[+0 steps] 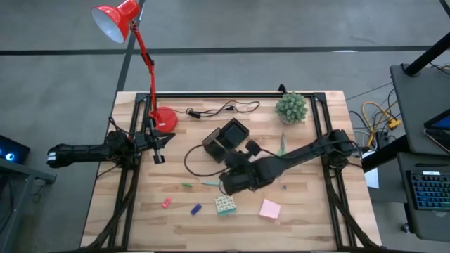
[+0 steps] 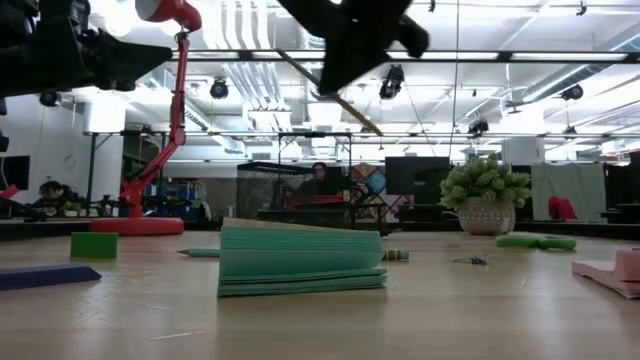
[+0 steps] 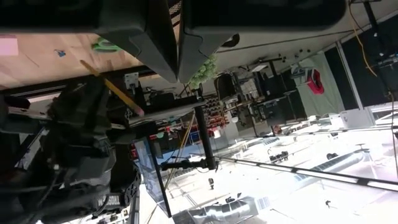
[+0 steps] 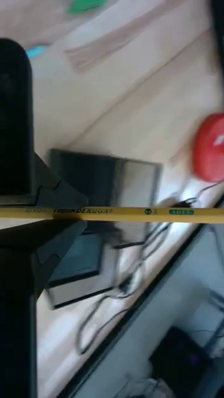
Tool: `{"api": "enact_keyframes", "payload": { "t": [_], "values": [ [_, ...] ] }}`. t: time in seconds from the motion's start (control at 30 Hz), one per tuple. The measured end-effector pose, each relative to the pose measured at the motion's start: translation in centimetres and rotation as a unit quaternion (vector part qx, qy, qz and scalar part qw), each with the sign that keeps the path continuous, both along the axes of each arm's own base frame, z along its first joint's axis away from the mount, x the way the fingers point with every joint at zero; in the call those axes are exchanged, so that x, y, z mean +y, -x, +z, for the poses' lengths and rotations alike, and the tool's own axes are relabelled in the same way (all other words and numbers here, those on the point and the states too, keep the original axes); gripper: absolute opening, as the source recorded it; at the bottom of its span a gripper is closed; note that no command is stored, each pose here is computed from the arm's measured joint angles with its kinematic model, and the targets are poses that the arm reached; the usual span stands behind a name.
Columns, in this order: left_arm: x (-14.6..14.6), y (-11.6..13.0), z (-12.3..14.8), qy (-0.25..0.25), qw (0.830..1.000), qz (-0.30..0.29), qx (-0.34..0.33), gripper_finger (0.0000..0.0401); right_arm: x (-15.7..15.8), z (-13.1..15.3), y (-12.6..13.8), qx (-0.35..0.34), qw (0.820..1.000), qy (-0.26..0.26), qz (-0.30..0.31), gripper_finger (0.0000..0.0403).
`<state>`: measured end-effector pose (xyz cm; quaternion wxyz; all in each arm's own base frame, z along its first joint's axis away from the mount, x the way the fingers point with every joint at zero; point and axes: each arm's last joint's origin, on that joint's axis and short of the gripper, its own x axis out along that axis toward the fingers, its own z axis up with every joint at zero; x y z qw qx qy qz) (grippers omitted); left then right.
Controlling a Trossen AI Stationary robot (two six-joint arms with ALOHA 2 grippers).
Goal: Pick and place office supplies into organizer
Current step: Put the yellow pencil into the black desk organizer
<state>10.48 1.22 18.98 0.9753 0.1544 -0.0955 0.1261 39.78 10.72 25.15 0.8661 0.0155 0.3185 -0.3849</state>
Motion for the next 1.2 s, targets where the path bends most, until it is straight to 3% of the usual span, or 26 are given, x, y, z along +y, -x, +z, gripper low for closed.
{"api": "enact_keyframes", "payload": {
  "t": [0.67, 0.83, 1.2],
  "values": [
    [0.0, 0.0, 0.0, 0.001, 1.000, 0.000, -0.001, 0.0000, -7.9, 0.8, -4.8, -0.094, 0.992, 0.087, 0.013, 0.0014],
    [0.0, 0.0, 0.0, 0.000, 1.000, 0.000, 0.000, 0.0000, -9.7, -0.6, -5.9, -0.124, 0.987, 0.095, 0.024, 0.0014],
    [0.0, 0.0, 0.0, 0.000, 1.000, 0.000, 0.000, 0.0000, -11.6, -3.7, -5.0, -0.183, 0.978, 0.098, 0.038, 0.0014]
  ]
}}
